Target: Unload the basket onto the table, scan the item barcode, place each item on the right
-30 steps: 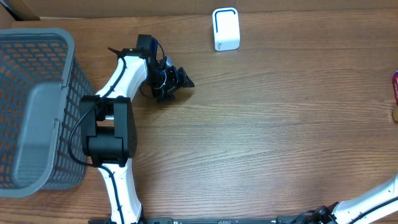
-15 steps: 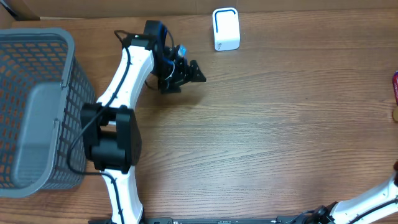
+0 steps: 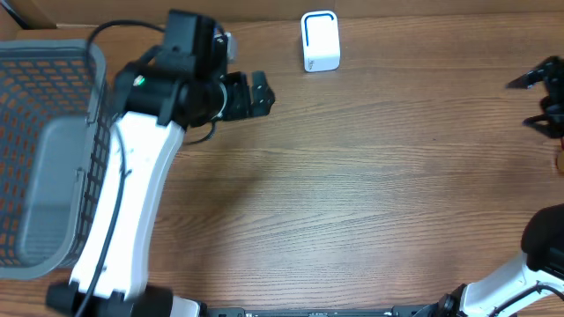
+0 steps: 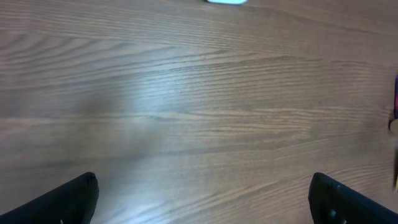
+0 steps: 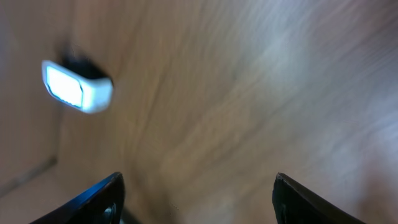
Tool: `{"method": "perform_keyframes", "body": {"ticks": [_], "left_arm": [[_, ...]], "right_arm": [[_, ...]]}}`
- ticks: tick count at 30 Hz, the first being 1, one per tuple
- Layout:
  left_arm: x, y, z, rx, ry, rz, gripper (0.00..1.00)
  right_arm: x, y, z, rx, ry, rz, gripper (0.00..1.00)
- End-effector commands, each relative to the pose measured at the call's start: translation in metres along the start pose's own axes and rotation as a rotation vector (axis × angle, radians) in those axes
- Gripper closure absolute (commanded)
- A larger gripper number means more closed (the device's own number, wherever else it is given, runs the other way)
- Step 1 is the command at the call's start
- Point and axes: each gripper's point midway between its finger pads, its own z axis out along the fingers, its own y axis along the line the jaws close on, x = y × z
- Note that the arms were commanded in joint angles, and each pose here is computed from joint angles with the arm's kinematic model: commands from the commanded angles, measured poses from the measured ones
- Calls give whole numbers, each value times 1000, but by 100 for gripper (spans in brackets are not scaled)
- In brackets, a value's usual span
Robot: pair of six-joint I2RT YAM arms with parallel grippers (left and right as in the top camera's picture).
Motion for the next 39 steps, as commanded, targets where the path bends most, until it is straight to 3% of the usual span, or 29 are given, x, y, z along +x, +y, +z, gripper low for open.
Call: {"method": "perform_keyframes", "body": {"ticks": [1, 12, 19, 23, 28, 30, 31, 39], "left_arm": [[4, 5, -36, -41, -75, -53, 0], [58, 19, -78, -89, 6, -103, 0], [81, 30, -80, -156, 76, -110, 0], [95, 29, -84, -214, 62, -106, 1], [117, 26, -96, -323, -82, -55, 0], [125, 25, -96, -340, -128, -46, 0], [128, 26, -95, -353, -153, -52, 0], [135, 29, -65, -426, -203, -50, 0]], "right_arm": [[34, 34, -5, -78, 40, -231, 22], [136, 55, 13, -69, 166, -501, 21], [182, 36, 13, -120, 104, -629, 21], [192, 23, 16, -180, -4, -694, 20], [195, 9, 33, -259, -137, -762, 19], [193, 7, 40, -276, -169, -777, 10], [191, 7, 42, -281, -179, -783, 0], [171, 26, 48, -321, -249, -821, 0]]}}
